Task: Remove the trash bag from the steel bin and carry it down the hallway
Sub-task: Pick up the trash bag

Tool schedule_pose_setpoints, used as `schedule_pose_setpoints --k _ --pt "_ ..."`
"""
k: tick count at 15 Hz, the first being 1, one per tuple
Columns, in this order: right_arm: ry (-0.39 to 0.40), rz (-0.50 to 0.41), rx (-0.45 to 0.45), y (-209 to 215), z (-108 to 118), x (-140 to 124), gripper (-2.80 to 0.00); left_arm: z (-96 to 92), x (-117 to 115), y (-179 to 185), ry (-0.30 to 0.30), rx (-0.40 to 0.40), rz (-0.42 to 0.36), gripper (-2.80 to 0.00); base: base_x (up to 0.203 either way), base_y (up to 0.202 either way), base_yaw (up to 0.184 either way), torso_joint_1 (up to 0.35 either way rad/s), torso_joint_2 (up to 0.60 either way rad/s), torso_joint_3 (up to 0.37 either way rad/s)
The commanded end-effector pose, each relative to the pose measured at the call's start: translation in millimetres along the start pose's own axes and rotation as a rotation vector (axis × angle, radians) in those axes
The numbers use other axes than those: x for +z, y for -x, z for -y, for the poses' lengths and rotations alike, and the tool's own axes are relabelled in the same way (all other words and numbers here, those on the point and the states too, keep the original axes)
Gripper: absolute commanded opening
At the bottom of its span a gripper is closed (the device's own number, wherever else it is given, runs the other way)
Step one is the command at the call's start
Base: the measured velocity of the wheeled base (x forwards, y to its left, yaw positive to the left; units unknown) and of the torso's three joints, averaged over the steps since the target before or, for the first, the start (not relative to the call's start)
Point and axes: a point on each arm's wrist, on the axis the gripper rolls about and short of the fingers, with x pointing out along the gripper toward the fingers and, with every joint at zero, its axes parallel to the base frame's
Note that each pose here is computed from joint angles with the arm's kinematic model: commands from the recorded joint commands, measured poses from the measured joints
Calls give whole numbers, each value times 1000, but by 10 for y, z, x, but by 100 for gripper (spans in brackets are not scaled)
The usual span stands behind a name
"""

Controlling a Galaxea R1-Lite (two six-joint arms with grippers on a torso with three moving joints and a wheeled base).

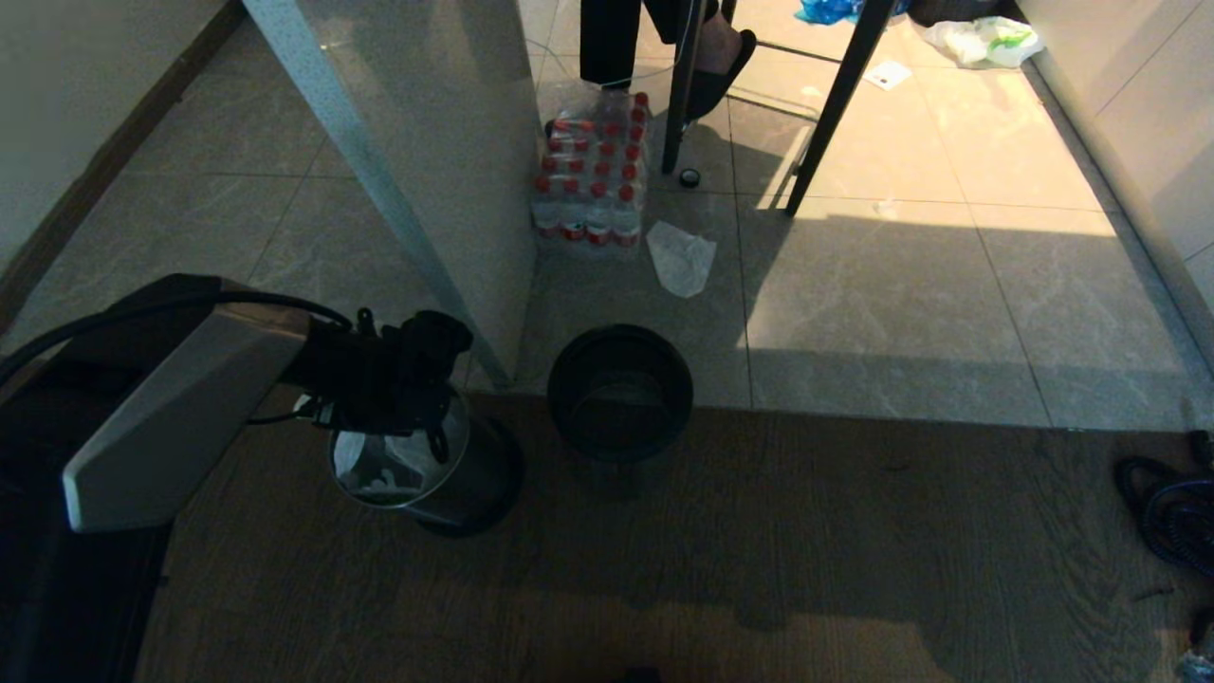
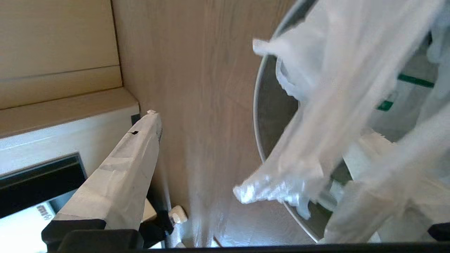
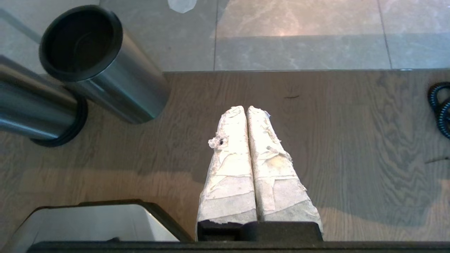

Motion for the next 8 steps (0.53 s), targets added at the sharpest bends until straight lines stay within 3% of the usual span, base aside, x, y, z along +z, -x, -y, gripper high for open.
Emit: schedule_pose_setpoints --k 1,8 --pt "-1 1 1 0 0 0 -280 -32 -20 -43 0 25 -9 0 0 0 0 0 0 0" --pt "-1 0 0 0 0 -1 -280 -157 -55 -252 9 68 -48 0 0 0 0 0 0 0"
